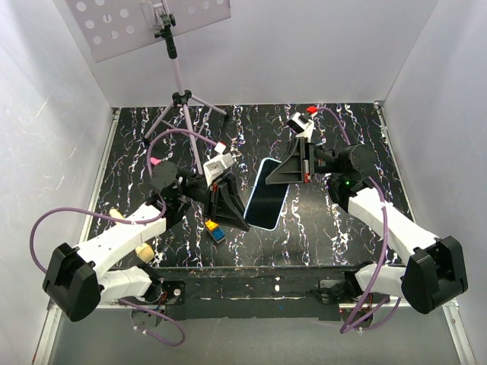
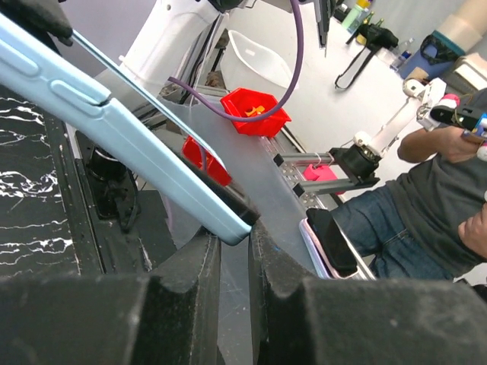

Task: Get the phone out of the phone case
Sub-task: Remove the phone case from the phone.

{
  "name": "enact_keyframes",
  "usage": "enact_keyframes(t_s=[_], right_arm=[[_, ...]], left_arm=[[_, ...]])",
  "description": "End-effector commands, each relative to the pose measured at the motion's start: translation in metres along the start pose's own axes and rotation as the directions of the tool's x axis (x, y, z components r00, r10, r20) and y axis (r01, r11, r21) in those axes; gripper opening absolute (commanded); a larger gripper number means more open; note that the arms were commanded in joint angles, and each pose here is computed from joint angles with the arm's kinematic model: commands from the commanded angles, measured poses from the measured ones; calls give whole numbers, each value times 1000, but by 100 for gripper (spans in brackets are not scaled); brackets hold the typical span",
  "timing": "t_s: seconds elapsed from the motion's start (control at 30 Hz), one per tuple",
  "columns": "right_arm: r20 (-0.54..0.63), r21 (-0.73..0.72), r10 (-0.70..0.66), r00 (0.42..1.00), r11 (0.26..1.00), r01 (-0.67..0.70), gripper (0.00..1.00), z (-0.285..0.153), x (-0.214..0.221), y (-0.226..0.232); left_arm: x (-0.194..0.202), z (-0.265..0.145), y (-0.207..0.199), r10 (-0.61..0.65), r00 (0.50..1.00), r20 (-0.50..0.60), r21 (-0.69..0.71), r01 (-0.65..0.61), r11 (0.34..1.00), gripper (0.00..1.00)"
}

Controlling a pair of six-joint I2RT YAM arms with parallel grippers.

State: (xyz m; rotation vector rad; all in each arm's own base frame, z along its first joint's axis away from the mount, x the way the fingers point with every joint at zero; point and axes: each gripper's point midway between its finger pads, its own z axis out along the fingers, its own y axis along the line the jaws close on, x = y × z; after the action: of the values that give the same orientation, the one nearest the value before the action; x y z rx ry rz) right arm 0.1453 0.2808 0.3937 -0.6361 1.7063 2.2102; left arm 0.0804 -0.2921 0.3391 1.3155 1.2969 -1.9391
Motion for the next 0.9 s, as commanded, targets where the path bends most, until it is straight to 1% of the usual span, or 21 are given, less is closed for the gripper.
enact_keyframes(t_s=[0.0,0.07,0.1,0.17,0.23,0.27,0.3,0.33,0.4,0.43,0.47,0.53,0.57,0.63,0.67,0.73,0.77,0.87], right_arm=[[18,-114,39,999,993,-37,1,10,-2,46],[22,-141,38,999,989,-35,1,10,-3,52],[22,-150,42,999,988,-38,1,10,-3,55],[25,-147,45,999,988,-41,1,10,-3,55],[36,-150,39,999,988,-33,1,11,-4,55],[46,-157,40,998,987,-32,1,11,-6,56],[60,-170,36,998,985,-26,1,11,-9,59],[75,-180,24,997,984,-10,1,11,-11,62],[127,-175,-3,992,984,26,1,11,-17,63],[150,-155,-12,989,987,36,1,12,-20,60],[162,-126,-22,987,991,42,1,14,-22,54],[177,-82,-38,984,995,53,1,16,-23,47],[181,-69,-40,983,996,53,1,17,-23,44],[192,-54,-46,980,997,57,1,18,-25,40],[194,-52,-45,980,997,56,1,18,-24,38],[201,-51,-39,979,997,50,1,20,-24,35],[202,-48,-36,979,998,47,1,21,-24,33],[211,-55,-32,977,997,44,1,25,-21,32]], left_arm=[[-19,3,19,146,988,52,-47,-144,988,0],[-17,3,33,123,991,60,-99,-117,988,0],[-17,1,45,103,992,67,-148,-92,985,0],[-15,-1,60,68,995,67,-210,-53,976,0],[-17,-4,76,32,994,108,-288,1,958,0],[-16,-8,89,-2,991,132,-358,49,932,0],[-18,-15,107,-31,986,166,-455,104,884,0],[-12,-23,122,-92,977,192,-531,182,828,0],[-3,-33,139,-180,948,261,-597,305,742,0],[2,-35,144,-224,919,325,-594,383,707,0],[6,-35,145,-258,888,381,-570,445,691,0],[4,-39,144,-272,828,491,-522,529,669,0],[4,-41,143,-278,800,531,-502,562,657,1],[6,-45,142,-295,749,593,-467,619,632,7],[6,-45,140,-297,740,603,-455,625,634,9],[4,-48,138,-291,729,619,-458,637,620,13],[5,-50,139,-290,725,625,-467,645,605,13],[4,-59,141,-270,702,659,-488,672,557,20]])
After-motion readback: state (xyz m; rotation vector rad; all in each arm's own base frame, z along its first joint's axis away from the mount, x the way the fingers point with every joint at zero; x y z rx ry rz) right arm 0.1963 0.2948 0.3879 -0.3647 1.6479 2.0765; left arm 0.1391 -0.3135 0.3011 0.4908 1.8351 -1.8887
